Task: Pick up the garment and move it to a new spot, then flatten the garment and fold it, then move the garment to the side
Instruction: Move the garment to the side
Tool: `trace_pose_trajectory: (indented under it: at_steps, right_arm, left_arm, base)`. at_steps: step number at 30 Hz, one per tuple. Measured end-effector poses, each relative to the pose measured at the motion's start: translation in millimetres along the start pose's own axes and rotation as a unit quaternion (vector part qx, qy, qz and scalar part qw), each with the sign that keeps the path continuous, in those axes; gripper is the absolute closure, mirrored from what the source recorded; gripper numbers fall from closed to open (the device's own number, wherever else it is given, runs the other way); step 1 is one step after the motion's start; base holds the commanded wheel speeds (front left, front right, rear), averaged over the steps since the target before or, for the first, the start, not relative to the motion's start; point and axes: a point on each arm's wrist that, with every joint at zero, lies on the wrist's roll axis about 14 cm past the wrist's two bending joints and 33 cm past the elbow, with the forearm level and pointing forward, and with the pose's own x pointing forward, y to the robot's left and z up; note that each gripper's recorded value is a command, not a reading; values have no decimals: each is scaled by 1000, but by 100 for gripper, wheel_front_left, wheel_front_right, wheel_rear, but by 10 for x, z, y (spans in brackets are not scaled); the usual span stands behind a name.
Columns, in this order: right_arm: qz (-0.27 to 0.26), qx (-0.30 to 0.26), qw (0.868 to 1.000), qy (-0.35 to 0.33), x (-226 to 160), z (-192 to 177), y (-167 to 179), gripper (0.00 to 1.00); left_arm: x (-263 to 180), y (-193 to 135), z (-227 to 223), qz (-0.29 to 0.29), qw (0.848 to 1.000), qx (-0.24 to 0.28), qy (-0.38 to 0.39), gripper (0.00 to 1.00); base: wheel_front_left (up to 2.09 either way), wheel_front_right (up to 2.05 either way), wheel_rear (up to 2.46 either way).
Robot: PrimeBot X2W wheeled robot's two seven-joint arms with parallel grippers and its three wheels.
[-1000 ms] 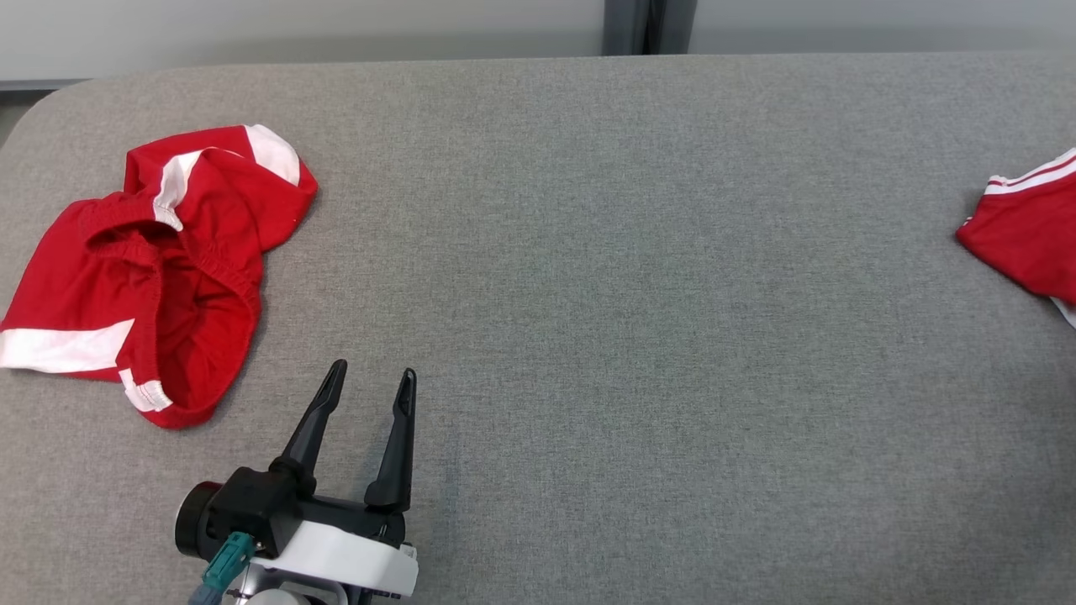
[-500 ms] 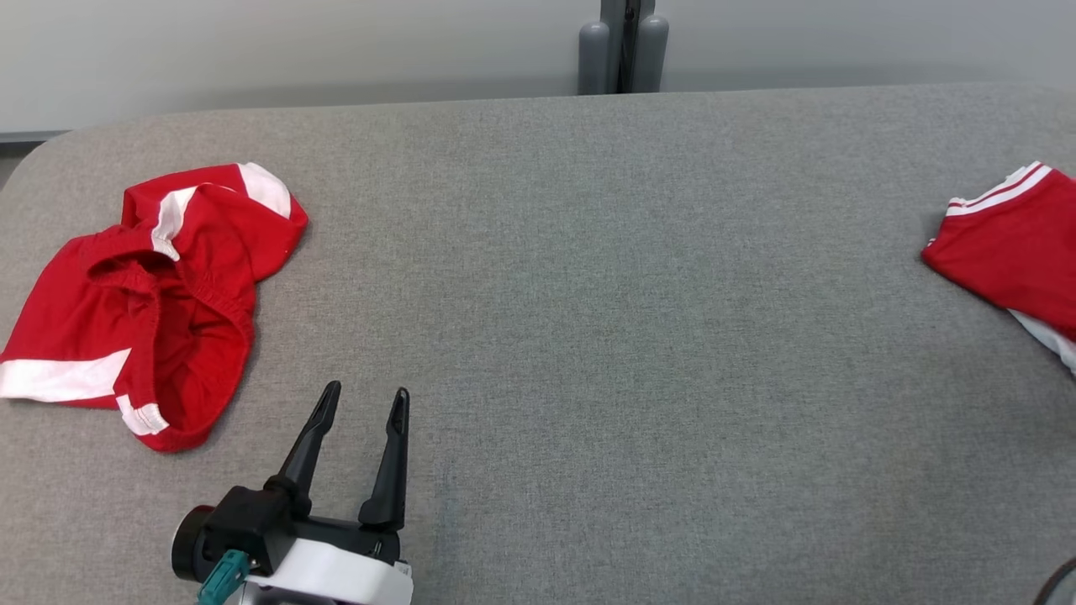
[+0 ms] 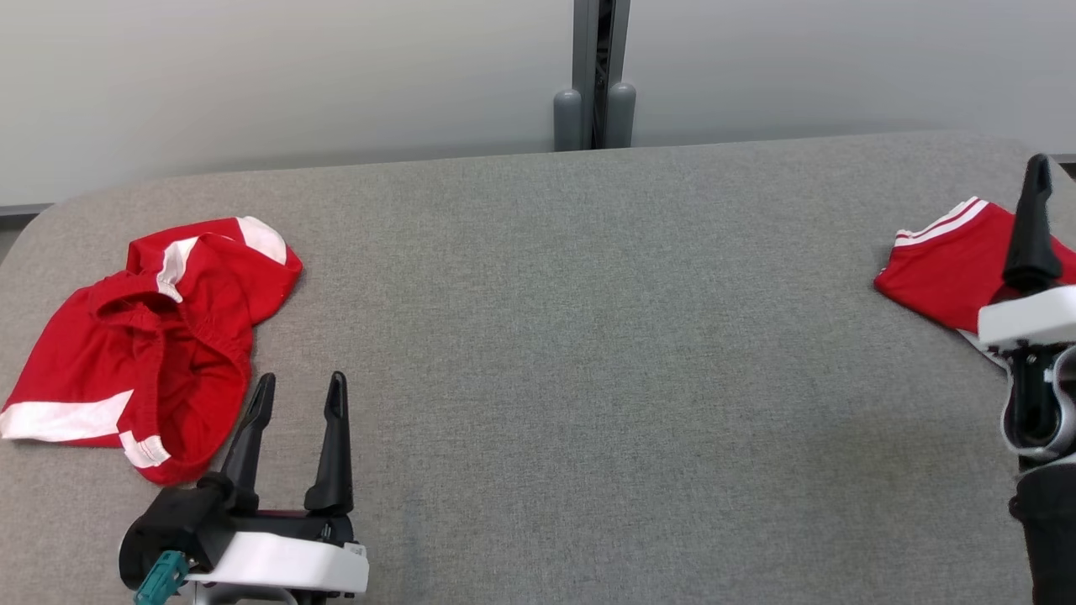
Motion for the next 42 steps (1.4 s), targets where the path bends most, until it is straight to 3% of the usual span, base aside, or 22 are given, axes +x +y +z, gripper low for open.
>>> trace_pose_trajectory:
  at_steps: [10, 22, 42]
  right_arm:
    - [79, 19, 996, 43, -590, -315, 436, 0]
    - [101, 1, 990, 104, -1224, -747, 668, 0]
    - [99, -11, 990, 99, -1330, -734, 709, 0]
  left_arm:
    - [-32, 127, 178, 24, 999, -5, -26, 0]
    - [-184, 221, -10, 42, 999, 8, 7, 0]
    - [-286, 258, -158, 49, 998, 20, 32, 0]
  base:
    - [0, 0, 0]
    - [0, 0, 0]
    - [0, 0, 0]
